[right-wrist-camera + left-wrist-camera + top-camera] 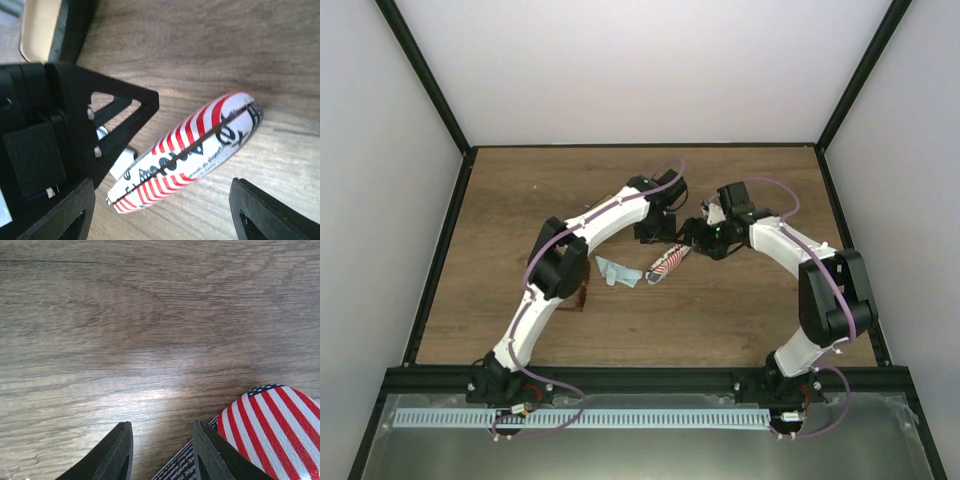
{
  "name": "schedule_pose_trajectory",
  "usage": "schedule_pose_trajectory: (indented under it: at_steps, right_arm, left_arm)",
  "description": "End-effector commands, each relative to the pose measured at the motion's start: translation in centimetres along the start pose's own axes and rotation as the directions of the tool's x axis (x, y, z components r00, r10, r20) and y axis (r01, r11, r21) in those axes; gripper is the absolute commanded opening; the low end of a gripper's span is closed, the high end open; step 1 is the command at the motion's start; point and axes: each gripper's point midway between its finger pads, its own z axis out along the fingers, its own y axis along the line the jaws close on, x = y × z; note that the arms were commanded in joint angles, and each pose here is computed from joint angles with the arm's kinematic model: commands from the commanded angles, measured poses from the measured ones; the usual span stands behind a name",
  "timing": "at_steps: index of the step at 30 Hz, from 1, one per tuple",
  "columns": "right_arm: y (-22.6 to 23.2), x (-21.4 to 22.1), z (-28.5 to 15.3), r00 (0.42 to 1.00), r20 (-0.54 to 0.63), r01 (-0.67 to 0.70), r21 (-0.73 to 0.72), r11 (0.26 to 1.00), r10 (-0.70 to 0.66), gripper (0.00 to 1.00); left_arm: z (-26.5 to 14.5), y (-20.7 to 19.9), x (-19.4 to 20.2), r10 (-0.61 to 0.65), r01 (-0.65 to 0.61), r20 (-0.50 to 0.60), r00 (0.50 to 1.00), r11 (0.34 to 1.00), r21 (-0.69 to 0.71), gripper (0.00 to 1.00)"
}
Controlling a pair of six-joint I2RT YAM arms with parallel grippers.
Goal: Organize the sunglasses
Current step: Close the sunglasses case at the center of the board, then adjust the sunglasses case at the center of the board.
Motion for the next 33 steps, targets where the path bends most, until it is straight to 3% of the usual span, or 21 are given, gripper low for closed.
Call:
schedule_pose_trajectory:
  at_steps: [1, 6, 13, 16, 18, 23, 26, 33]
  right_arm:
    - [1.3, 0.4, -1.0, 1.000, -0.013, -0.028, 0.012, 1.000, 0.028, 0.77]
    - [0.2, 0.7, -0.6, 0.986, -0.032, -0.165, 0.047, 0.985, 0.167, 0.79]
    - [0.2, 1.2, 0.3, 0.967, -0.079, -0.242, 0.024, 0.970, 0.243, 0.78]
    - [-1.0, 1.6, -0.4, 0.950, -0.044, -0.307, 0.048, 0.951, 0.309, 0.62]
    - [-2.3, 1.8, -1.0, 0.938, -0.021, -0.346, 0.050, 0.937, 0.347, 0.43]
    - [-4.5, 3.2, -1.3, 0.913, -0.028, -0.405, 0.052, 0.913, 0.407, 0.17]
    - [-5.0, 4.1, -0.6, 0.910, -0.065, -0.407, 0.055, 0.912, 0.410, 0.10]
    - [-5.6, 4.6, 1.6, 0.899, -0.130, -0.420, 0.022, 0.907, 0.419, 0.05]
  left_arm:
    - [-0.8, -1.4, -0.4, -0.009, 0.008, 0.017, 1.000, 0.997, 0.070, 0.35]
    - [-0.9, -1.4, 0.5, -0.003, 0.004, -0.011, 1.000, 0.996, 0.086, 0.35]
    - [-2.3, -2.9, 0.9, -0.011, 0.013, -0.016, 1.000, 0.985, 0.172, 0.34]
    - [-2.7, -3.5, 0.9, -0.008, 0.010, -0.012, 1.000, 0.980, 0.197, 0.34]
    - [-2.8, -3.7, 0.9, -0.006, 0.008, -0.011, 1.000, 0.979, 0.203, 0.34]
    - [-2.5, -4.2, 1.4, -0.021, 0.025, -0.020, 1.000, 0.979, 0.205, 0.34]
    - [-2.1, -4.5, 1.8, -0.018, 0.024, -0.029, 0.999, 0.979, 0.204, 0.34]
    - [-2.1, -4.8, 2.4, -0.015, 0.022, -0.037, 0.999, 0.981, 0.195, 0.34]
